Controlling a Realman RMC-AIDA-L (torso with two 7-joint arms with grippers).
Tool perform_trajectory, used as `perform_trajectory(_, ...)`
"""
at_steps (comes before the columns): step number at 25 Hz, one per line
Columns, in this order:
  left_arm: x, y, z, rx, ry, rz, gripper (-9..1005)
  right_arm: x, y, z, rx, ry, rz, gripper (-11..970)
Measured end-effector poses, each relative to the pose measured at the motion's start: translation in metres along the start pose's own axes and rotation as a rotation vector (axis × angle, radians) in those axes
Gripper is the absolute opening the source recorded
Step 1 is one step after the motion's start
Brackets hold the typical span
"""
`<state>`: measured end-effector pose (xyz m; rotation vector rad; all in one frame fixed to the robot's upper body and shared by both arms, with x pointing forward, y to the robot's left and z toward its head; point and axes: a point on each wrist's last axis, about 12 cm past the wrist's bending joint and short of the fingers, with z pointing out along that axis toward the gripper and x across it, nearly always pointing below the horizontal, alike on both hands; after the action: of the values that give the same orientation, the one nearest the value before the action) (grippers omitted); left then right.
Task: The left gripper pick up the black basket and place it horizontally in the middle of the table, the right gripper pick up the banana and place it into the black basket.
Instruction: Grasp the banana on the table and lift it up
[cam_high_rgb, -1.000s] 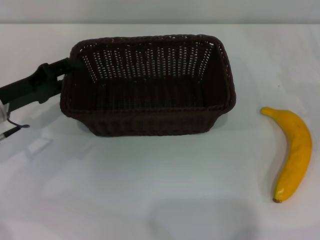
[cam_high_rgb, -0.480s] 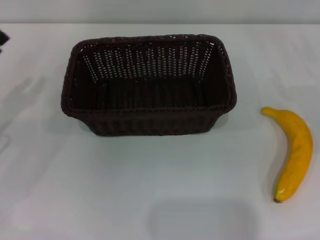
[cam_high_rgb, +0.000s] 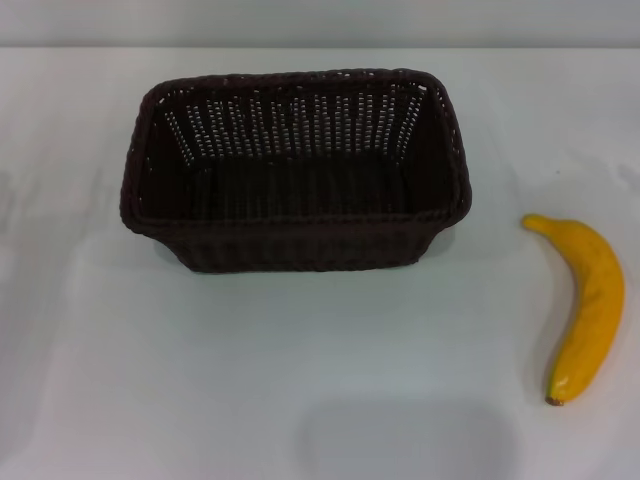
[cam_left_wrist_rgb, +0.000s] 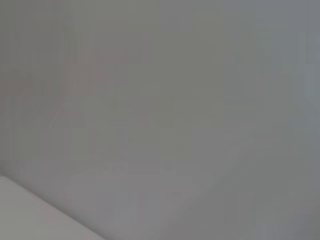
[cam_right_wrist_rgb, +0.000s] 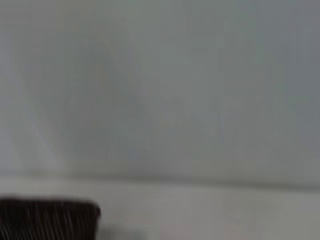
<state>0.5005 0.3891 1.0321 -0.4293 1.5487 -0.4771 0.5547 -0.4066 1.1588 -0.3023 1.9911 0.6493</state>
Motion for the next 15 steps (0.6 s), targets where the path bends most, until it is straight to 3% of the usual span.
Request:
perform_trajectory(4,0.003,0.001,-0.003,-0.022,-0.014,0.025,625,-0.029,0.031,0.004,0.11,0.218,-0.066,797)
perform_trajectory(7,0.007,0.002,-0.006,-0.044,-0.036,0.033,625,-0.034,0.063,0.019,0.125,0.351,-0.099,793)
perform_trajectory(11,0.01,0.001,-0.006,-0.061,-0.051,0.047,625,-0.028,0.091,0.044,0.131,0.509,-0.122,788)
perform_trajectory(15,0.01,0.001,-0.006,-0.062,-0.056,0.045,625,-0.023,0.104,0.065,0.136,0.577,-0.152,783)
